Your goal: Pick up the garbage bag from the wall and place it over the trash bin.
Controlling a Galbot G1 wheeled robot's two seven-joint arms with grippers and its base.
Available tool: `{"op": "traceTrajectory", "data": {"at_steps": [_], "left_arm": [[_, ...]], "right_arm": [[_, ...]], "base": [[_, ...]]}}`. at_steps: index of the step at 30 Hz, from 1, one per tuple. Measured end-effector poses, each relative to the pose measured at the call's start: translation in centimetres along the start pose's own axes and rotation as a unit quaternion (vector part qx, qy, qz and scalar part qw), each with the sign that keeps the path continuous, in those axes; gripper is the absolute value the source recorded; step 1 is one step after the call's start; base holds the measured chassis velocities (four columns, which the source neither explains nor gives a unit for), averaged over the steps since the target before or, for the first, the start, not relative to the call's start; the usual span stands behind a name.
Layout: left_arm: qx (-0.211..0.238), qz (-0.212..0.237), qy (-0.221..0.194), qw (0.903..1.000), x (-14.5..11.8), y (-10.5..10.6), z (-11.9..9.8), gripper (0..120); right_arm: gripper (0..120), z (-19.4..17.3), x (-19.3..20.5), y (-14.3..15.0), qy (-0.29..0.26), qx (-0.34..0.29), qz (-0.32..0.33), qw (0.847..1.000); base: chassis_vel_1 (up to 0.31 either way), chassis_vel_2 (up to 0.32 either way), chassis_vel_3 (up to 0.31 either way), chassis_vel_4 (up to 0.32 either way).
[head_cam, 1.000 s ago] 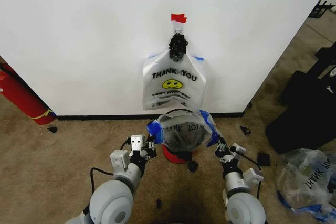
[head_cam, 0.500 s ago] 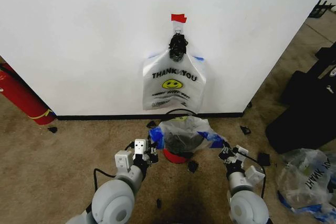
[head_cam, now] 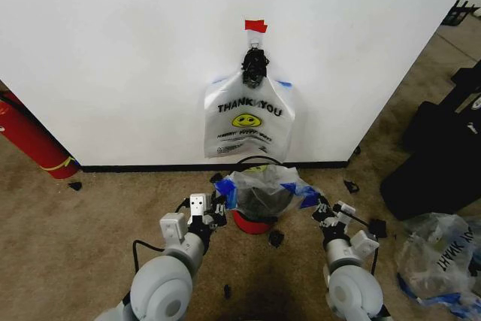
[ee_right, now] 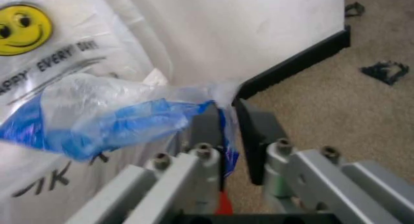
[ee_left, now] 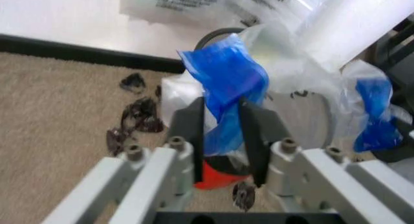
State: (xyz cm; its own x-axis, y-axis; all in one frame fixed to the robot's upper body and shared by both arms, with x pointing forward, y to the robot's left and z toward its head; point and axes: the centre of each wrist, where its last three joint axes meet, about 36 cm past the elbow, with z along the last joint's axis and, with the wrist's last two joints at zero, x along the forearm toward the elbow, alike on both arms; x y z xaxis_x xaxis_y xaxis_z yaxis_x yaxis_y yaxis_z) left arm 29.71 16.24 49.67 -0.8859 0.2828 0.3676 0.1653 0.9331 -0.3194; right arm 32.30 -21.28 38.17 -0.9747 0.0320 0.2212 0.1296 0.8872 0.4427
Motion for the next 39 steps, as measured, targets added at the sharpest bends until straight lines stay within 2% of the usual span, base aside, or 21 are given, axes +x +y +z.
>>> {"op": "traceTrajectory", "data": {"at_steps": [2, 3, 7, 9, 16, 17, 20, 23, 24, 31, 32, 38, 39], "left_arm": [[0.004, -0.004, -0.003, 1.0000, 0.7, 0.1, 0.0, 36], [0.004, -0.004, -0.003, 1.0000, 0.7, 0.1, 0.0, 36], [0.015, -0.009, -0.001, 0.9998, 2.2, 0.0, 0.2, 54], [0.016, -0.010, 0.000, 0.9998, 2.3, 0.0, 0.3, 56], [0.026, -0.024, 0.009, 0.9993, 4.0, -0.2, 0.6, 88], [0.026, -0.024, 0.009, 0.9993, 4.0, -0.2, 0.6, 88], [0.026, -0.025, 0.006, 0.9993, 4.2, -0.1, 0.3, 98], [0.028, -0.024, 0.007, 0.9993, 4.6, -0.2, 0.3, 100], [0.028, -0.024, 0.007, 0.9993, 4.6, -0.2, 0.3, 100], [0.047, -0.029, 0.021, 0.9983, 5.8, -0.6, 0.7, 100], [0.047, -0.029, 0.021, 0.9983, 5.8, -0.6, 0.7, 100], [0.067, -0.027, 0.040, 0.9966, 6.7, -1.2, 1.5, 100], [0.067, -0.027, 0.040, 0.9966, 6.7, -1.2, 1.5, 100]], "right_arm": [[18, 0.0, 0.2, -0.1, -0.001, 0.001, -0.005, 1.000], [18, 0.0, 0.2, -0.1, -0.001, 0.001, -0.005, 1.000], [36, 0.0, 0.2, -0.1, -0.001, 0.002, -0.011, 1.000], [40, 0.0, 0.2, 0.0, -0.001, 0.002, -0.012, 1.000], [70, 0.0, 0.5, 0.0, 0.007, -0.006, -0.038, 0.999], [70, 0.0, 0.5, 0.0, 0.007, -0.006, -0.038, 0.999], [84, -0.1, 0.4, -0.3, 0.018, -0.009, -0.056, 0.998], [73, 0.0, 0.0, -0.5, 0.026, -0.012, -0.064, 0.998], [73, 0.0, 0.0, -0.5, 0.026, -0.012, -0.064, 0.998], [43, -0.5, 0.4, -0.6, 0.026, -0.013, -0.075, 0.997], [43, -0.5, 0.4, -0.6, 0.026, -0.013, -0.075, 0.997], [19, -1.0, 0.9, -1.0, 0.023, -0.012, -0.070, 0.997], [19, -1.0, 0.9, -1.0, 0.023, -0.012, -0.070, 0.997]], "base": [[0.000, 0.000, 0.000, 0.000], [0.000, 0.000, 0.000, 0.000], [0.000, 0.000, 0.000, 0.000], [0.000, 0.000, 0.000, 0.000], [0.000, 0.000, 0.000, 0.000], [0.000, 0.000, 0.000, 0.000], [0.000, 0.000, 0.000, 0.000], [0.000, 0.000, 0.000, 0.000], [0.000, 0.000, 0.000, 0.000], [0.000, 0.000, 0.000, 0.000], [0.000, 0.000, 0.000, 0.000], [0.000, 0.000, 0.000, 0.000], [0.000, 0.000, 0.000, 0.000]]}}
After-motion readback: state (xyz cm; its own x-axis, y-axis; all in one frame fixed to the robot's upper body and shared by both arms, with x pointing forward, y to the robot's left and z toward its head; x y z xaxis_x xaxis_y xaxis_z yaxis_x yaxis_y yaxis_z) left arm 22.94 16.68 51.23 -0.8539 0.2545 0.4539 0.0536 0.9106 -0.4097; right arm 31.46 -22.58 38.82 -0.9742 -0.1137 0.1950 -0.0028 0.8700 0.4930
